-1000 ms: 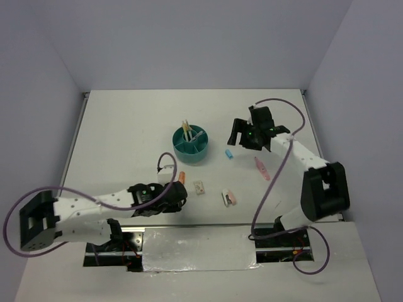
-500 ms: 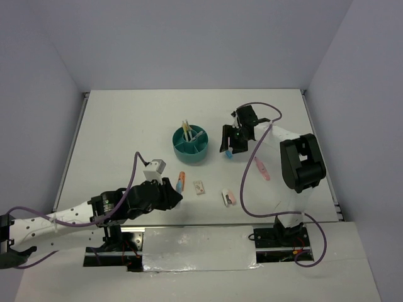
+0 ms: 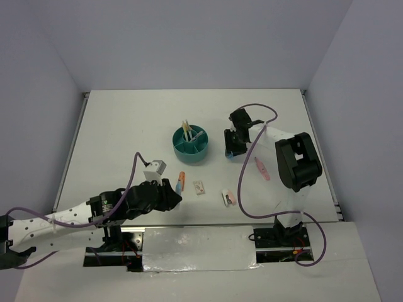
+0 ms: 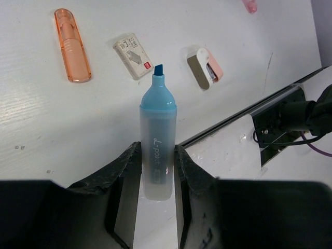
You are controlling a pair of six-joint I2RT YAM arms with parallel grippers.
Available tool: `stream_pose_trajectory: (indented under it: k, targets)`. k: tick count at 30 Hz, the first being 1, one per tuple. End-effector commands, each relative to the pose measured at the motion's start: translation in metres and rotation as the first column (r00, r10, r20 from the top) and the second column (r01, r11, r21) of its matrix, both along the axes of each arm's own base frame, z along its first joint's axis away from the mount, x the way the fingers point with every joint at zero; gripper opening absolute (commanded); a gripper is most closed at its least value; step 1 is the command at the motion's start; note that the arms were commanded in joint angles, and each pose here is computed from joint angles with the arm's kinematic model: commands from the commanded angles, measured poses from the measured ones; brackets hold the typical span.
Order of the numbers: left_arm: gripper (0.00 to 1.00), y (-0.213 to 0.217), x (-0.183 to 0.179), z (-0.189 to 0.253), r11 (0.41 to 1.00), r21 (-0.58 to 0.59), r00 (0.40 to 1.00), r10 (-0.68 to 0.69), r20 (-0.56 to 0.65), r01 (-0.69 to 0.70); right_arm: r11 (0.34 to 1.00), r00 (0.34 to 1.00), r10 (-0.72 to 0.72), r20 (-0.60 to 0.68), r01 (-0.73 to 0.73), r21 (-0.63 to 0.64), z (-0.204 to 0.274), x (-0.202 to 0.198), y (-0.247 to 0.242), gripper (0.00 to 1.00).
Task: Sort the stationery into containers
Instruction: Pick up the pen from the center of the board, then close the pen cap on the pen.
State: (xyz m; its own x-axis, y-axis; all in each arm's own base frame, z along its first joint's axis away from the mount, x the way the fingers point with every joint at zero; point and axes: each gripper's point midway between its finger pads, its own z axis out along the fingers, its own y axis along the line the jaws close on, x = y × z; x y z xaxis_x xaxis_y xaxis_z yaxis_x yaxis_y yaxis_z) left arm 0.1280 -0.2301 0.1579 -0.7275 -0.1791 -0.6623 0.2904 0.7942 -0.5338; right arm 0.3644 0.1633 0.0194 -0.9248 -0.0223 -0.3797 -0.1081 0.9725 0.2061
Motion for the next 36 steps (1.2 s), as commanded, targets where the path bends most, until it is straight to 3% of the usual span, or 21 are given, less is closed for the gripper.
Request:
stream_pose_trajectory:
  k: [1,4,10,12,14,18,20,21,27,29,33,36]
  targets:
    - [0.0,-0.007,0.001,0.011,0.999,-0.002,0.999,-0.033,0.032,0.033,0.999,1.0,0.031,-0.005,-0.031,-0.032,-0.006,-0.003,0.002,0.46]
    - [0.0,-0.008,0.002,0.012,0.999,0.0,0.999,-0.033,0.033,0.033,0.999,0.998,0.051,-0.027,-0.051,0.001,-0.01,-0.004,0.009,0.31]
    - [0.0,-0.007,0.0,0.022,0.999,-0.023,0.999,-0.039,0.037,0.04,0.991,0.999,0.041,0.012,-0.042,0.129,0.018,-0.004,0.027,0.1]
    - [0.0,-0.009,-0.002,0.031,0.997,-0.056,0.997,-0.052,0.052,0.054,0.979,0.997,0.025,0.074,-0.04,0.201,0.049,-0.001,0.034,0.1]
    - [0.0,-0.011,-0.004,0.043,0.993,-0.096,0.995,-0.068,0.074,0.075,0.953,0.988,0.011,0.152,-0.056,0.296,0.089,-0.001,0.044,0.0]
    - [0.0,-0.017,-0.004,0.065,0.983,-0.149,0.988,-0.092,0.127,0.111,0.899,0.951,-0.076,0.299,-0.065,0.434,0.16,-0.011,0.05,0.0]
    - [0.0,-0.022,-0.002,0.075,0.978,-0.17,0.983,-0.098,0.152,0.124,0.845,0.932,-0.109,0.346,-0.096,0.526,0.194,-0.025,0.058,0.0]
    - [0.0,-0.024,-0.001,0.084,0.975,-0.178,0.979,-0.105,0.174,0.136,0.802,0.892,-0.129,0.433,-0.162,0.575,0.224,-0.035,0.06,0.0]
    - [0.0,-0.05,0.008,0.128,0.962,-0.192,0.952,-0.135,0.275,0.192,0.549,0.83,-0.187,0.526,-0.355,0.757,0.317,-0.102,0.083,0.0]
    - [0.0,-0.056,0.015,0.151,0.965,-0.183,0.942,-0.125,0.312,0.189,0.527,0.817,-0.205,0.539,-0.372,0.764,0.331,-0.115,0.087,0.0]
    - [0.0,-0.083,0.021,0.175,0.955,-0.14,0.905,-0.193,0.378,0.262,0.414,0.789,-0.213,0.577,-0.462,0.784,0.366,-0.15,0.102,0.0]
    - [0.0,-0.09,0.022,0.196,0.942,-0.166,0.88,-0.195,0.434,0.291,0.384,0.778,-0.234,0.583,-0.477,0.791,0.378,-0.16,0.098,0.0]
